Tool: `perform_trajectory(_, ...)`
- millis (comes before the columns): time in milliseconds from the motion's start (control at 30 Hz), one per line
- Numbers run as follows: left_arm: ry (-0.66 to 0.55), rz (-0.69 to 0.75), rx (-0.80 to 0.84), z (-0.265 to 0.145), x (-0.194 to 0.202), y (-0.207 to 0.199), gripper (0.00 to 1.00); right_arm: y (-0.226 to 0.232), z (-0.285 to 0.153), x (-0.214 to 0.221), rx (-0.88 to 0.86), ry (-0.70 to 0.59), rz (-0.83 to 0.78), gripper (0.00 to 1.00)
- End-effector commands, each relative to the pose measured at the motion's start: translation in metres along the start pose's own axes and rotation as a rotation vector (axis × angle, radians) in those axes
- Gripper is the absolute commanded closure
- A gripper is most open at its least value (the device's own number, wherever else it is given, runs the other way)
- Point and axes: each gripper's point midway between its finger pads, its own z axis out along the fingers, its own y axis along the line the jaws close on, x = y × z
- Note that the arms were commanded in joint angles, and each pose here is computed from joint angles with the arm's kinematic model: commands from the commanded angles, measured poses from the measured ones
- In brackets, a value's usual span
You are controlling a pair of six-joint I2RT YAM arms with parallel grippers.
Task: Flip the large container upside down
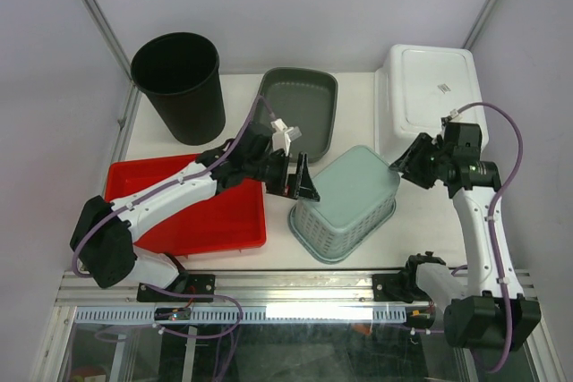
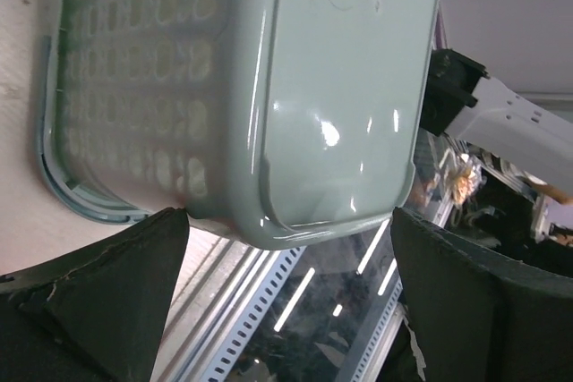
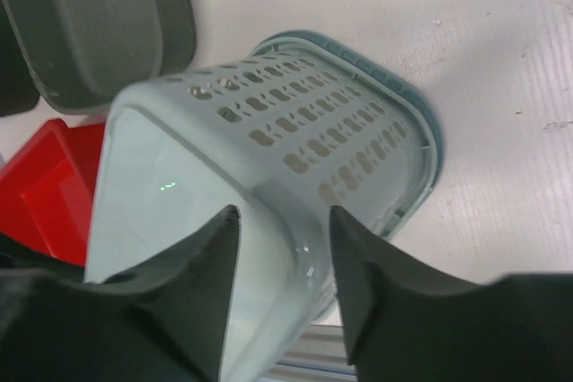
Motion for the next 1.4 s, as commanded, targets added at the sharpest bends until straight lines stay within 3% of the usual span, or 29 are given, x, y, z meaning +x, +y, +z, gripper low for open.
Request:
perform_trajectory(0, 0.025, 0.026, 0.124, 0.007, 0.005, -0.03, 0.01, 0.02, -0.015, -0.038, -0.032, -0.121, -0.029, 0.46)
perform_trajectory(167, 0.024, 0.04, 0.165, 0.01, 0.004, -0.04, 0.01, -0.003, -0.047, -0.039, 0.102, -0.214, -0.045, 0.27)
perform_trajectory(467, 0.106, 0.047, 0.252, 0.044, 0.015, -0.066, 0.01, -0.013, -0.088, -0.002, 0.114, -0.23, 0.024, 0.22)
perform_trajectory(533, 0.104, 0.049, 0.263, 0.046, 0.014, -0.068, 0.01, -0.018, -0.086, 0.012, 0.112, -0.21, 0.056, 0.25)
perform_trajectory(700, 0.105, 0.059, 0.275, 0.048, 0.012, -0.069, 0.01, -0.034, -0.075, 0.028, 0.155, -0.181, 0.101, 0.47)
perform_trajectory(800, 0.104, 0.058, 0.277, 0.048, 0.013, -0.069, 0.01, -0.034, -0.064, 0.033, 0.134, -0.155, 0.103, 0.55)
perform_trajectory(1067, 0.096, 0.056, 0.278, 0.052, 0.01, -0.069, 0.01, -0.023, -0.033, 0.031, 0.046, -0.117, 0.092, 0.63)
perform_trajectory(1367, 0.139, 0.085, 0.342, 0.074, 0.015, -0.095, 0.01, -0.006, -0.023, -0.001, 0.006, -0.163, 0.072, 0.64)
